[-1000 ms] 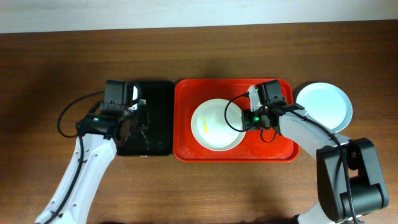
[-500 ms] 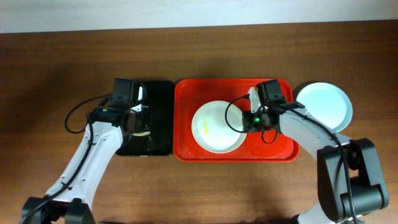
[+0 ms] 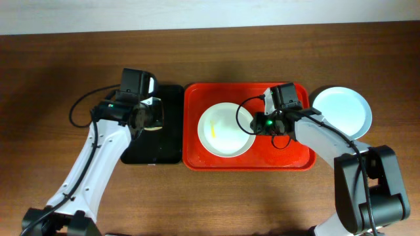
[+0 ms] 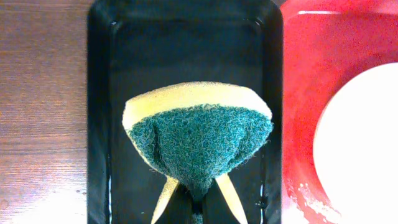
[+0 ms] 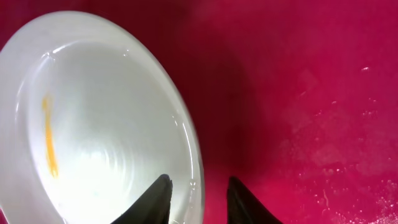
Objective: Clean dirty plates on tray and stack at the side
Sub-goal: 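Grasp the green sponge with the left gripper and lift it, then carry the sponge right onto the white plate held by the right gripper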
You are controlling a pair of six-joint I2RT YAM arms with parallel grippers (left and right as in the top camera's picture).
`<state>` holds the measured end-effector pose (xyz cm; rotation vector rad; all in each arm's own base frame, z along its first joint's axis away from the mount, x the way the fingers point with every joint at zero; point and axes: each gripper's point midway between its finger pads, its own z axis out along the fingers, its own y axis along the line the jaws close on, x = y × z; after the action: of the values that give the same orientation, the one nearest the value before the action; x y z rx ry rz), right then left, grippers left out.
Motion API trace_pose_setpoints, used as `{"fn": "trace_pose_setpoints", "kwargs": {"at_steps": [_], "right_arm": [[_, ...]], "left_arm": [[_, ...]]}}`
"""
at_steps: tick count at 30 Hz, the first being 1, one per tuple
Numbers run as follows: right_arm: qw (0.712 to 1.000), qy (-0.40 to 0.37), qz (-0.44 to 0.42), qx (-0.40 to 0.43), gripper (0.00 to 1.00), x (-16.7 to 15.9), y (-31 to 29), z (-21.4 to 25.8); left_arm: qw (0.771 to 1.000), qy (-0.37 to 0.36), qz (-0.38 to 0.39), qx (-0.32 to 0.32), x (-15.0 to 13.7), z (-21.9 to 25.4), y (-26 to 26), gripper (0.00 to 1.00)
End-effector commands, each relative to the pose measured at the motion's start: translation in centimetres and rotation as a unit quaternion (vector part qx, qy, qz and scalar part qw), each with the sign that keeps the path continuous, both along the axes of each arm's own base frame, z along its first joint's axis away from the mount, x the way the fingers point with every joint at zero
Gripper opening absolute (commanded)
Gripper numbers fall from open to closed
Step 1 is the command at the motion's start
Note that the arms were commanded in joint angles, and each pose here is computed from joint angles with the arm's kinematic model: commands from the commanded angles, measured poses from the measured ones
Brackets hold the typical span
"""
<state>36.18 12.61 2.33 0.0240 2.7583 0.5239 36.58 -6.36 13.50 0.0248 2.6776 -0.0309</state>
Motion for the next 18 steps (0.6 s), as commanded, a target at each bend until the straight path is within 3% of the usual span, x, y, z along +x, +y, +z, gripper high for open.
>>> {"fn": "trace_pose_setpoints", "kwargs": {"at_steps": [1,3,4,5,6,8,13,18], "right_arm": [[1.0,0.005,-0.004,-0.013,0.15,-0.2,-0.3,-0.6],[1.0,0.007,-0.004,-0.014,0.15,-0.3,-0.3,-0.8],[1.0,0.01,-0.004,-0.015,0.23,-0.4,-0.3,-1.1],[1.0,0.015,-0.004,-0.015,0.24,-0.5,-0.3,-1.4],[1.0,0.019,-0.004,-0.016,0.22,-0.6,-0.3,-1.7],[1.0,0.027,-0.002,-0.012,0.04,-0.7,-0.1,-2.3],[1.0,0.026,0.006,0.007,0.04,-0.5,0.6,-2.4],[1.0,0.02,0.01,0.017,0.04,-0.3,0.9,-2.1]], "left_arm": [[1.0,0.009,-0.002,0.003,0.6,-0.3,-0.4,0.0],[1.0,0.01,-0.002,0.003,1.2,-0.1,-0.5,0.0],[1.0,0.008,-0.002,0.003,1.6,0.1,-0.6,0.0],[1.0,0.006,-0.002,0.003,2.0,0.4,-0.7,0.0],[1.0,0.006,-0.002,0.003,2.3,0.7,-0.7,0.0],[1.0,0.006,-0.003,0.0,2.9,1.4,-0.9,0.0],[0.994,0.011,-0.033,-0.1,3.1,2.2,-5.2,0.0],[0.991,0.021,-0.043,-0.129,2.0,2.3,-8.8,0.0]]}}
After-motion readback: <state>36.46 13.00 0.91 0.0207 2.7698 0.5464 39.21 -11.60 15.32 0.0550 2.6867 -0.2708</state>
